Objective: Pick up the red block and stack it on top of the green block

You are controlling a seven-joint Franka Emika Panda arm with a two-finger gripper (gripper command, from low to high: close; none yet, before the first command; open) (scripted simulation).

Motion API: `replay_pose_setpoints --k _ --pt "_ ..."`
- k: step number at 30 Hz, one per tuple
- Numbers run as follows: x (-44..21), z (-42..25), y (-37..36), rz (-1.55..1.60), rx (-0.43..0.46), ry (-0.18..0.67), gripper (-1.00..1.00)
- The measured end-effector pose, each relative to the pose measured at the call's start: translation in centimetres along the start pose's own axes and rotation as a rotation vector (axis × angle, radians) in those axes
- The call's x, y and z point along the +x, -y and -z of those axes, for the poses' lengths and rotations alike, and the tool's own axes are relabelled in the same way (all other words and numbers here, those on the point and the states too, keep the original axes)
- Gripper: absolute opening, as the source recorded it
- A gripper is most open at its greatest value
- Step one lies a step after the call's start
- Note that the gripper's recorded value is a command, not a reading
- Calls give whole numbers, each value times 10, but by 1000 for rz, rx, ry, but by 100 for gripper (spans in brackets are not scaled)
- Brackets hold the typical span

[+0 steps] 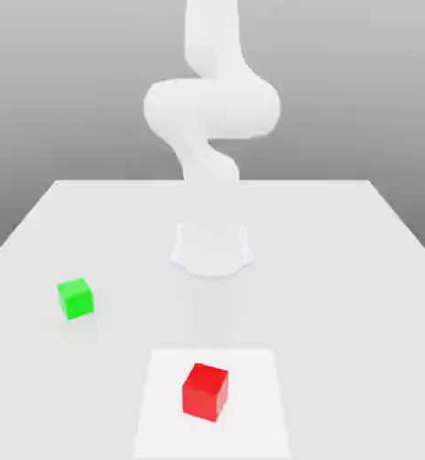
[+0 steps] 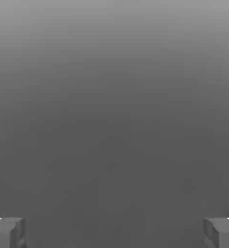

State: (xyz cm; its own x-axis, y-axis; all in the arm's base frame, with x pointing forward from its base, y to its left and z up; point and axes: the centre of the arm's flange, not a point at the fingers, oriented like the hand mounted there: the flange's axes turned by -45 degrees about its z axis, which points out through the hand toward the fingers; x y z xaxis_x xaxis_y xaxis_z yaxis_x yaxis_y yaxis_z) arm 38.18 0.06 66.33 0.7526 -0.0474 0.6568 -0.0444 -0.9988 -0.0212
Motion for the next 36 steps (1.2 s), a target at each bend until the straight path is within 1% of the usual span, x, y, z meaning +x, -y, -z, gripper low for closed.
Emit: replay_pose_setpoints --k 4,9,15,20,22,26,27,33,36 --pt "-22 -94 -1 -55 -26 137 0" --pt "-71 -196 -6 -123 -58 300 0" --pt "-156 -294 -13 -206 -95 495 0" --pt "-243 -351 -17 -279 -126 658 0" --pt "-270 -369 -18 -295 -132 695 0" --pt "-302 -402 -19 -300 -135 706 0" --pt "-310 -409 -19 -300 -135 707 -100" --pt "-314 -413 -19 -300 -135 706 -100" --pt "-300 -400 -18 -301 -135 706 -100"
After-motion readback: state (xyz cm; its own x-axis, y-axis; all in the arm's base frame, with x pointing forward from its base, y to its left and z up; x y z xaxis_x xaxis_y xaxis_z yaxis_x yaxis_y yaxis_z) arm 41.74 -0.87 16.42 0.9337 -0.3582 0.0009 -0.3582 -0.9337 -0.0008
